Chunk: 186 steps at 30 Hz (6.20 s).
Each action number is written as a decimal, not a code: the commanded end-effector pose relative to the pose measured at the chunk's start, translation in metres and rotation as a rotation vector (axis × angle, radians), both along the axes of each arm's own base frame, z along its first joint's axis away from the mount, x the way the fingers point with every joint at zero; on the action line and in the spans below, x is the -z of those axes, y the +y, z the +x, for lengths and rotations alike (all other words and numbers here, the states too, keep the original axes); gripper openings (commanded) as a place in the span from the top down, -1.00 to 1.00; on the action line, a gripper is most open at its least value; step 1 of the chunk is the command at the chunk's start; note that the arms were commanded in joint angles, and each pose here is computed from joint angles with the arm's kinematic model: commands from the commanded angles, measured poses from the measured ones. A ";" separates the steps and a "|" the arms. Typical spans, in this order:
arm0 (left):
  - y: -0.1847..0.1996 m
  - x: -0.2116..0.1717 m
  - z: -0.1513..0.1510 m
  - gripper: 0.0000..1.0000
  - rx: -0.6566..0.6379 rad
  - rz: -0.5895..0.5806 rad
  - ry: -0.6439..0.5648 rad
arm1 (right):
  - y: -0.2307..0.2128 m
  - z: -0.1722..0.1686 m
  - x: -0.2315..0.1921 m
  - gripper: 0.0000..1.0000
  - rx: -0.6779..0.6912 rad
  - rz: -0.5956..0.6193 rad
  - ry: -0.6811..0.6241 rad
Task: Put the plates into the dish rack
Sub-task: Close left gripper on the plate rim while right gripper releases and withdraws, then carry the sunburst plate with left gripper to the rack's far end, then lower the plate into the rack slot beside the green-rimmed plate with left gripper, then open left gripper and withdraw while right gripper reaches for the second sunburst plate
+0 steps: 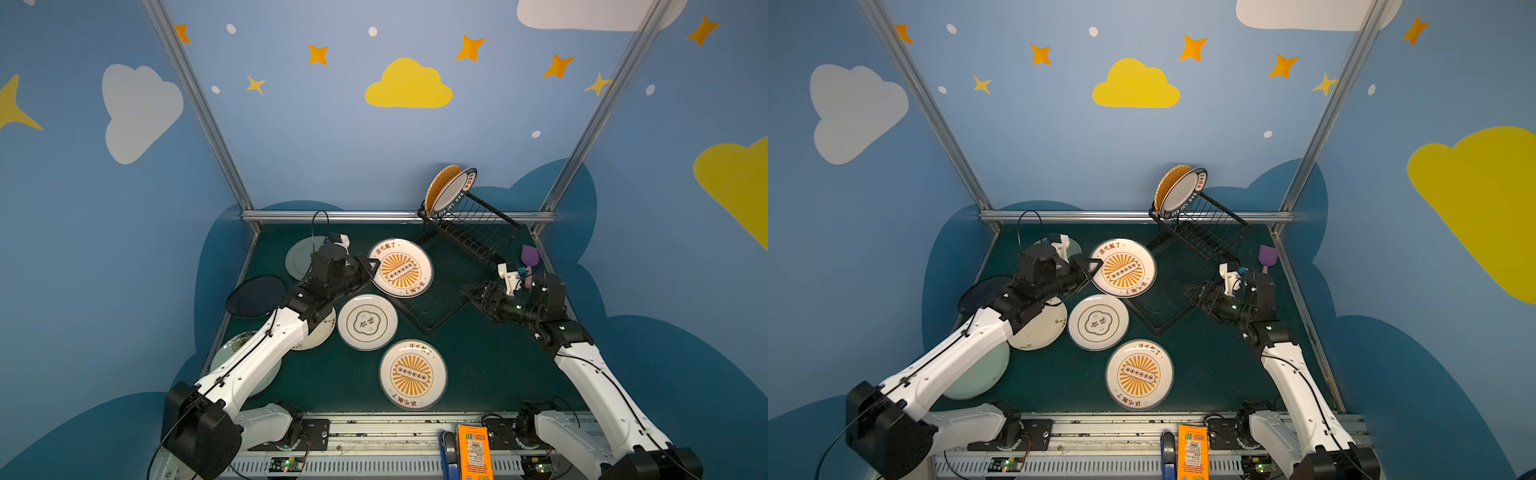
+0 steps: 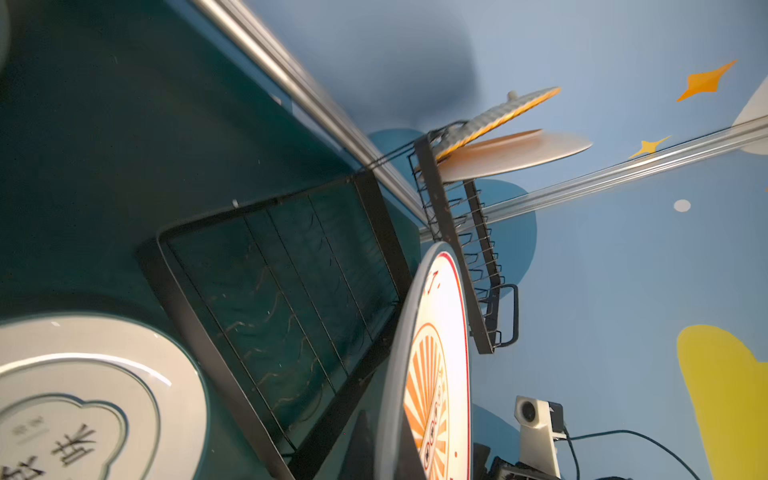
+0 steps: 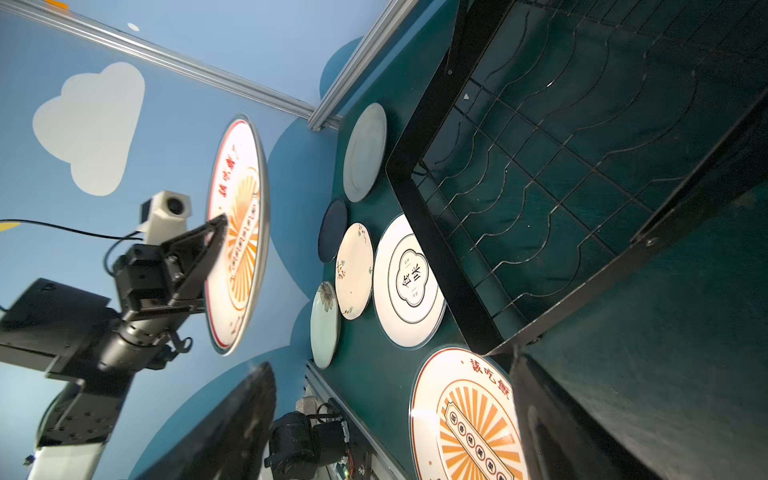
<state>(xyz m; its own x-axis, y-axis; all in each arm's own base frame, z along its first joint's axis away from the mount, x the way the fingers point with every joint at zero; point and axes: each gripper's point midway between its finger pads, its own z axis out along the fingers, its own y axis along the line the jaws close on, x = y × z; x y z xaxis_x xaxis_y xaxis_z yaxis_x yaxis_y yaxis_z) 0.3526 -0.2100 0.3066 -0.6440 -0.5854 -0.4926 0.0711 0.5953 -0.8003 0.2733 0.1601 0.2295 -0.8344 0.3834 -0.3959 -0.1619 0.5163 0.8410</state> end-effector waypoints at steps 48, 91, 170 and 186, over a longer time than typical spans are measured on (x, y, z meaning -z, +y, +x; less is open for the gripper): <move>-0.208 -0.160 0.161 0.93 -0.078 1.209 -1.201 | 0.037 -0.038 0.045 -0.74 -0.240 0.042 0.084; -0.213 -0.094 0.198 0.92 -0.024 1.234 -1.127 | 0.034 -0.044 0.061 -0.74 -0.249 -0.002 0.133; -0.226 -0.047 0.194 0.84 0.032 1.184 -1.099 | 0.030 -0.050 0.070 -0.75 -0.271 -0.023 0.164; -0.225 -0.051 0.210 0.75 -0.025 1.191 -1.042 | 0.030 -0.052 0.072 -0.74 -0.270 -0.028 0.169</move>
<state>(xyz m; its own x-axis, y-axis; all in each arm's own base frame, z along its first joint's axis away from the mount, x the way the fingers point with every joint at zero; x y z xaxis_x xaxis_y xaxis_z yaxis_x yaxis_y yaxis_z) 0.5603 -0.4356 0.3620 0.2856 0.4491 -0.8466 0.2536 0.8165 0.5187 0.2213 0.1893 0.1546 -0.9624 0.1391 -0.2334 -0.1345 0.5023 0.8542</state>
